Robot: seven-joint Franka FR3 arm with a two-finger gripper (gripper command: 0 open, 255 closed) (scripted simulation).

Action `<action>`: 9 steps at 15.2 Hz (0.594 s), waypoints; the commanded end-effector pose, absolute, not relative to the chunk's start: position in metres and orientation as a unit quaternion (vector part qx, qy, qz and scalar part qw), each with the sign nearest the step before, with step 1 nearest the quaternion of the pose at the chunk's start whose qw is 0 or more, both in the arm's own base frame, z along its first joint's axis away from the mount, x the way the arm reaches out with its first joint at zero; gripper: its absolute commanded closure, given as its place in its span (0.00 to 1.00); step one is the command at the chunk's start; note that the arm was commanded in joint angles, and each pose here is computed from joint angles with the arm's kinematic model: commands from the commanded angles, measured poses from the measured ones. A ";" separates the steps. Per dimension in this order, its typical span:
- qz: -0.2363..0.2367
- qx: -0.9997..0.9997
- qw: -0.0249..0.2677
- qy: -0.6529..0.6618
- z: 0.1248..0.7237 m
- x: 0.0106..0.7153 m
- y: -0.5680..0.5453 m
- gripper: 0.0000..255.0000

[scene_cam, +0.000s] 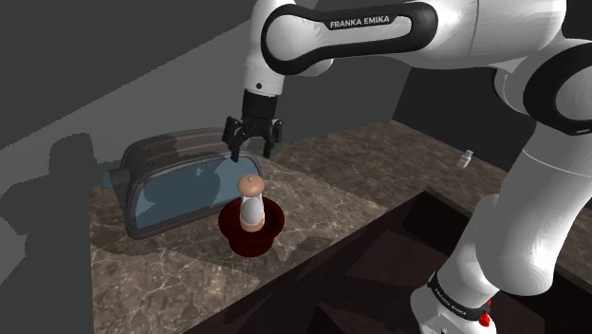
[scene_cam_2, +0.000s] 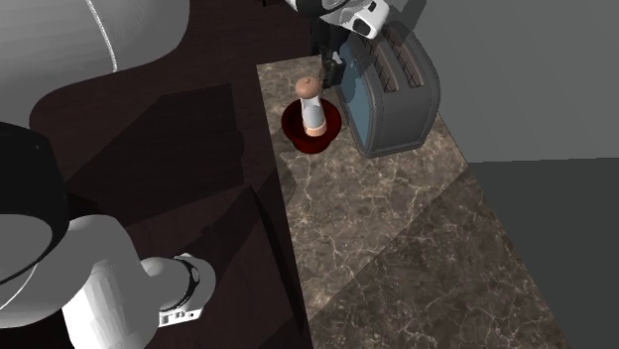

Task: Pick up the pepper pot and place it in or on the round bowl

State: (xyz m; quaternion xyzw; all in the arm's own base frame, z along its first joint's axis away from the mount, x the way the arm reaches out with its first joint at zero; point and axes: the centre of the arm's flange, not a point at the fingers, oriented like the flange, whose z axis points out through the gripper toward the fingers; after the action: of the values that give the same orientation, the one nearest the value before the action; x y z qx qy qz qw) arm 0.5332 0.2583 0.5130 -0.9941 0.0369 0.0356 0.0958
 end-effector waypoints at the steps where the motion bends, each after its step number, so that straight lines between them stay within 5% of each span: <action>1: 0.036 -0.994 0.096 0.037 0.536 0.533 0.253 0.00; 9: 0.036 -0.994 0.096 0.037 0.546 0.534 0.251 0.00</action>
State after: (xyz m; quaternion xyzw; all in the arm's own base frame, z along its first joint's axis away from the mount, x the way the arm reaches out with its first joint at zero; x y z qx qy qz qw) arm 0.5340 0.2513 0.5463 -0.9941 0.0369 0.0357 0.0956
